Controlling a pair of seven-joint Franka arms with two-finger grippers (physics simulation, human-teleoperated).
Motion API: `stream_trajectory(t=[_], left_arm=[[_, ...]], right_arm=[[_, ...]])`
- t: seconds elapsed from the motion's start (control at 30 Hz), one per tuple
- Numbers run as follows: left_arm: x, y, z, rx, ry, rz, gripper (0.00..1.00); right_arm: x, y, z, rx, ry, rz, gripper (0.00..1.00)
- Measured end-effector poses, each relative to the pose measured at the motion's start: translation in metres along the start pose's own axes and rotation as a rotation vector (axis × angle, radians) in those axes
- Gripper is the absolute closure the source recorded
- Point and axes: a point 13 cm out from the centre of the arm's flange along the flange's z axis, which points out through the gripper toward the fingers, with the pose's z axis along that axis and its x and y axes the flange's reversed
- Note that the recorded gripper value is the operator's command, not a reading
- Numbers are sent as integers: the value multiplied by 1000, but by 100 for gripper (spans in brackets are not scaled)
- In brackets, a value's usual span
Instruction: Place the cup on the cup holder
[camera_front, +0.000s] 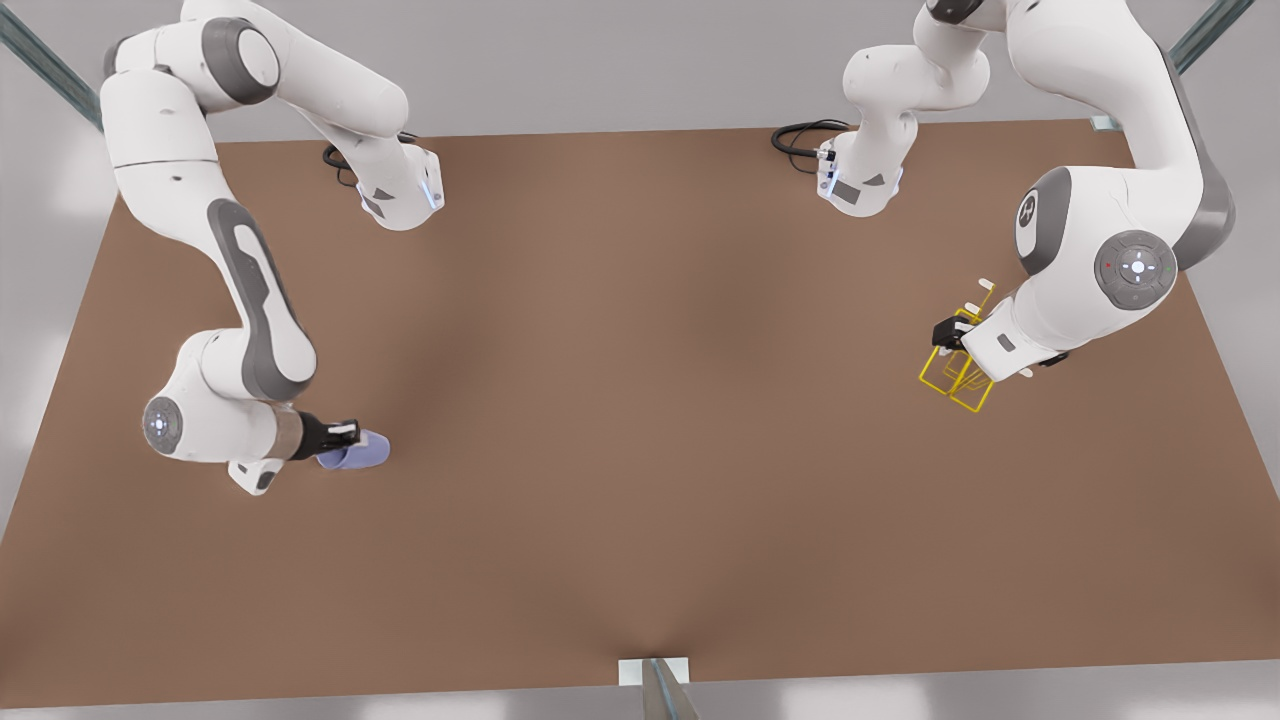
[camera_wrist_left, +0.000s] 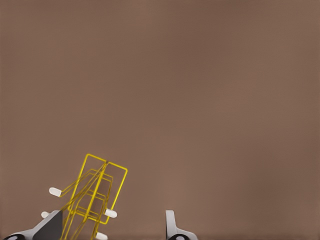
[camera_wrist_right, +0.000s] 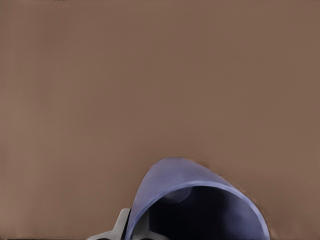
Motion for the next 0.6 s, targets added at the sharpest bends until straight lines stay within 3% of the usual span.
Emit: stream_trajectory(t=[0.23, 0.4, 0.6], left_arm=[[1, 0, 0, 0, 2, -1, 0], [1, 0, 0, 0, 2, -1, 0], [1, 0, 1, 0, 4, -1, 0]], right_arm=[[-40, 209, 73, -518, 100, 9, 79], [-55, 297, 119, -816, 170, 89, 79], [-64, 341, 151, -950, 175, 131, 79]])
